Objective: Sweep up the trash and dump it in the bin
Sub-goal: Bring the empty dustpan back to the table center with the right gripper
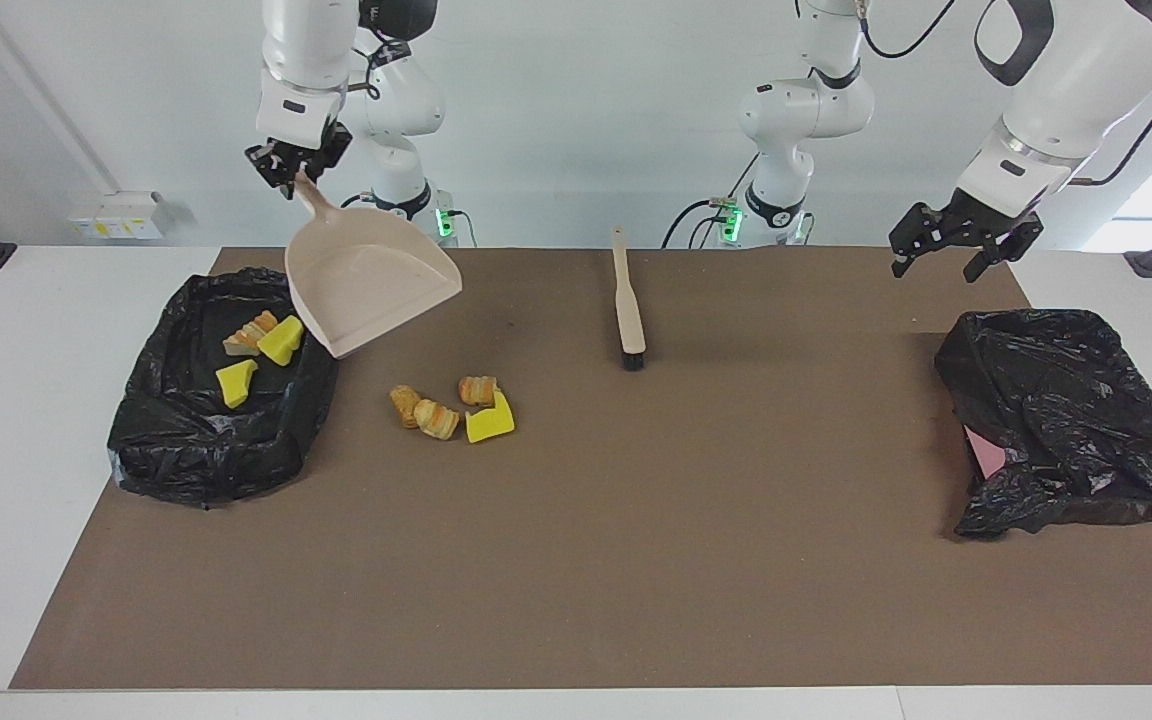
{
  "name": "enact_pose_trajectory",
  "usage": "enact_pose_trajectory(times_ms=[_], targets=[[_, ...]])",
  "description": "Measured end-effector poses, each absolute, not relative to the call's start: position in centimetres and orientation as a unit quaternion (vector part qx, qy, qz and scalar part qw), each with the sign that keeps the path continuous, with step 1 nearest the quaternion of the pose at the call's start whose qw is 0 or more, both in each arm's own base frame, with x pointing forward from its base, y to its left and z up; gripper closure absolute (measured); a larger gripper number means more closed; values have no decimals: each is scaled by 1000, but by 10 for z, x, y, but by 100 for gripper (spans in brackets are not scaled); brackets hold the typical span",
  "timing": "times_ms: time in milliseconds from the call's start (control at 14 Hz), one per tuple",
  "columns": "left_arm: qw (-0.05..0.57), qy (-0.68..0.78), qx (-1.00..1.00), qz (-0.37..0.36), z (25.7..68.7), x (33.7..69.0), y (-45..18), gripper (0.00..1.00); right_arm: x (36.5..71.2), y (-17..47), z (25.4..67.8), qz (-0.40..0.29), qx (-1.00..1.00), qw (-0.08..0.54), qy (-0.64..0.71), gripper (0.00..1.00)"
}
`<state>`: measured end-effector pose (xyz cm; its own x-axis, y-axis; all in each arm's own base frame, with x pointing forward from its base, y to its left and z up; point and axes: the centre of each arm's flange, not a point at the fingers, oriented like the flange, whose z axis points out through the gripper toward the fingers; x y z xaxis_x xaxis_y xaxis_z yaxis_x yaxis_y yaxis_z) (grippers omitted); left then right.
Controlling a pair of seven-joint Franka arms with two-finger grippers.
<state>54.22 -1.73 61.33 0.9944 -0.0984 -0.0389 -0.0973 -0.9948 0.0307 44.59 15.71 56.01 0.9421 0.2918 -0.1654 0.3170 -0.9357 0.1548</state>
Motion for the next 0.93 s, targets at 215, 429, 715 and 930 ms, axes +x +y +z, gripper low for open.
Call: enact_pose_trajectory(times_ms=[215, 429, 715, 930], targets=[[14, -45, 999, -18, 615, 542, -14, 0, 495, 202, 531, -34, 995, 42, 87, 68], [14, -46, 999, -18, 616, 542, -14, 0, 533, 262, 482, -32, 998, 7, 47, 68], [14, -51, 998, -16, 618, 542, -21, 0, 569, 349, 448, -36, 998, -43, -7, 68], [15, -54, 998, -14, 621, 542, -22, 0, 588, 416, 404, -21, 998, -53, -32, 68]])
